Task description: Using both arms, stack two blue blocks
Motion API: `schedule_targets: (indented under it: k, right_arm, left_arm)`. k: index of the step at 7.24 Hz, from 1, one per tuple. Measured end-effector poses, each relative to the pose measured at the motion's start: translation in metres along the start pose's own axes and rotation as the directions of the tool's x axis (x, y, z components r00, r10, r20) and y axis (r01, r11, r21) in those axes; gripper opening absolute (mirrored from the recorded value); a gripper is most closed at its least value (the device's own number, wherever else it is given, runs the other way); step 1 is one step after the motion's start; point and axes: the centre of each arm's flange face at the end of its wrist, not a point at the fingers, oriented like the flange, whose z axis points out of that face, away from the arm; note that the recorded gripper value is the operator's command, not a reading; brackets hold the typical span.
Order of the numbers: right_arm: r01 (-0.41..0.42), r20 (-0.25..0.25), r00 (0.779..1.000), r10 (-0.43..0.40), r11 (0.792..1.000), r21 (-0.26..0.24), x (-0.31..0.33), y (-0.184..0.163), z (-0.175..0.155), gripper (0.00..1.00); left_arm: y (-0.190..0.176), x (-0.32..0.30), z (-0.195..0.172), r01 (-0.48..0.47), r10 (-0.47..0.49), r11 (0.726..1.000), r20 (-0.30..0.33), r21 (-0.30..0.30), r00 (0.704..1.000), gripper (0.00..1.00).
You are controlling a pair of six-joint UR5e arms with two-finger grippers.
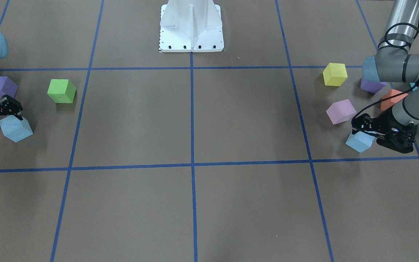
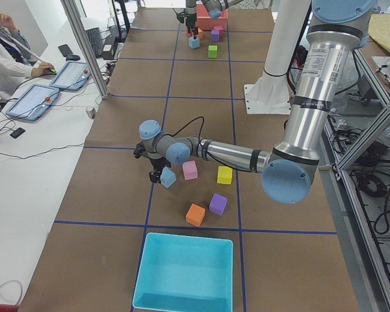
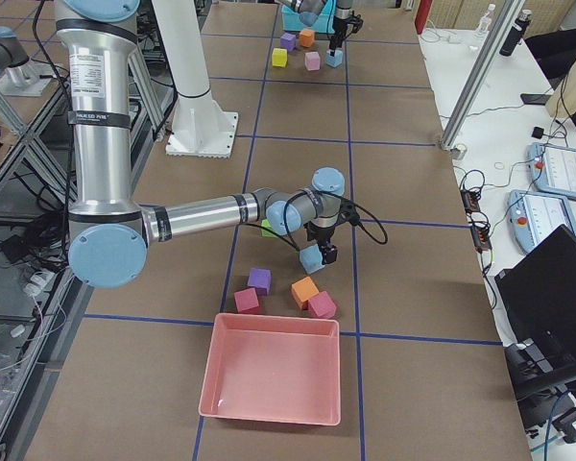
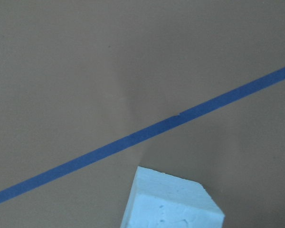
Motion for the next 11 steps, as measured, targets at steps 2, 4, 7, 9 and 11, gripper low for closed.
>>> schedule_targets:
  k: [2,4,7,9,11]
  right_arm:
    - [-0.01,0.0,1.0,0.01,1.0,-0.017,0.003,0.003,0.008,0.99]
    - [-0.01,0.003,1.0,0.01,0.999,-0.033,0.002,0.004,0.016,0.98]
    - [-0.017,0.008,1.0,0.017,0.999,-0.051,-0.007,0.005,0.026,0.95]
    - [-0.011,0.01,1.0,0.011,0.998,-0.06,-0.008,0.007,0.034,0.76]
    - [0.001,0.011,1.0,0.0,0.998,-0.068,-0.011,0.007,0.04,0.7]
  left_arm:
    - [0.001,0.0,0.001,0.002,-0.002,1.0,-0.001,0.0,1.0,0.98]
    - [0.002,-0.001,0.002,0.003,-0.003,1.0,0.0,-0.001,1.0,0.98]
    - [0.003,-0.001,0.002,0.004,-0.004,1.0,-0.002,-0.003,1.0,0.98]
    - [0.004,-0.001,0.003,0.004,-0.004,1.0,-0.004,-0.005,1.0,0.98]
    - [0.004,-0.002,0.003,0.004,-0.004,1.0,-0.004,-0.006,1.0,0.98]
